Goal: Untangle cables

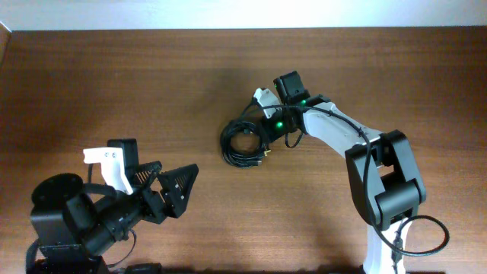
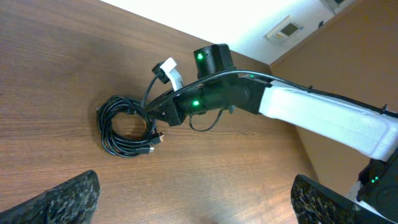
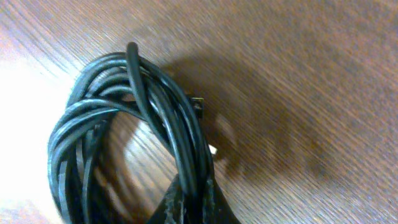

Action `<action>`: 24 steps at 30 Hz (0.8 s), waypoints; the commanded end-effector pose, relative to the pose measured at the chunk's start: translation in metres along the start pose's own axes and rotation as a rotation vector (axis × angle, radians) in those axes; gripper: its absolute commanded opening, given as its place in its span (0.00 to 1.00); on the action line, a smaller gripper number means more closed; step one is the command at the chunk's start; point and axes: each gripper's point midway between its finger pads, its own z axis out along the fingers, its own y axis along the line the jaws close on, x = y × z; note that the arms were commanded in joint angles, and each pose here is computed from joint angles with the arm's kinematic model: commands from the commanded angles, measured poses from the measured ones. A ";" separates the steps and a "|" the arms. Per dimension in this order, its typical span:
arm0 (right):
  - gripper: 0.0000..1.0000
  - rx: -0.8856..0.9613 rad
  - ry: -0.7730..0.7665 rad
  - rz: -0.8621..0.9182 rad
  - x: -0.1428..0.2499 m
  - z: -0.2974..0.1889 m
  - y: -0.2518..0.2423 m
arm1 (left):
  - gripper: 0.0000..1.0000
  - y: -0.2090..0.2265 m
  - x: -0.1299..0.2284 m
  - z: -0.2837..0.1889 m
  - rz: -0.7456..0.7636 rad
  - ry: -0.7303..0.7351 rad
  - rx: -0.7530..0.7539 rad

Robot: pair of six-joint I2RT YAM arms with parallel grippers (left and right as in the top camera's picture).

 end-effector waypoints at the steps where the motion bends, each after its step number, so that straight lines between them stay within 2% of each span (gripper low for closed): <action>1: 0.04 -0.136 -0.193 0.013 -0.065 -0.069 0.054 | 0.99 0.003 -0.005 -0.003 0.026 -0.025 -0.035; 3: 0.04 -0.230 -0.272 -0.023 -0.082 -0.112 0.089 | 0.99 0.003 -0.005 -0.003 0.026 -0.025 -0.035; 6: 0.04 -0.306 -0.347 -0.028 -0.087 -0.181 0.137 | 0.99 0.012 -0.008 -0.003 0.025 -0.043 -0.083; 8: 0.04 -0.334 -0.372 -0.067 -0.080 -0.212 0.167 | 0.99 0.014 -0.009 -0.004 0.025 -0.048 -0.099; 12: 0.04 -0.430 -0.411 -0.239 -0.047 -0.272 0.259 | 0.99 0.015 -0.006 -0.004 0.014 -0.039 -0.100; 14: 0.04 -0.477 -0.401 -0.302 -0.028 -0.285 0.292 | 0.99 0.015 -0.002 -0.004 -0.031 -0.023 -0.096; 18: 0.04 -0.530 -0.357 -0.306 -0.011 -0.287 0.316 | 0.99 0.018 0.007 -0.004 -0.055 0.012 -0.111; 22: 0.04 -0.567 -0.321 -0.278 -0.004 -0.285 0.330 | 0.99 0.019 0.008 -0.004 0.027 0.019 -0.113; 24: 0.04 -0.570 -0.324 -0.281 -0.004 -0.286 0.331 | 0.99 0.016 0.011 -0.004 0.114 0.035 -0.094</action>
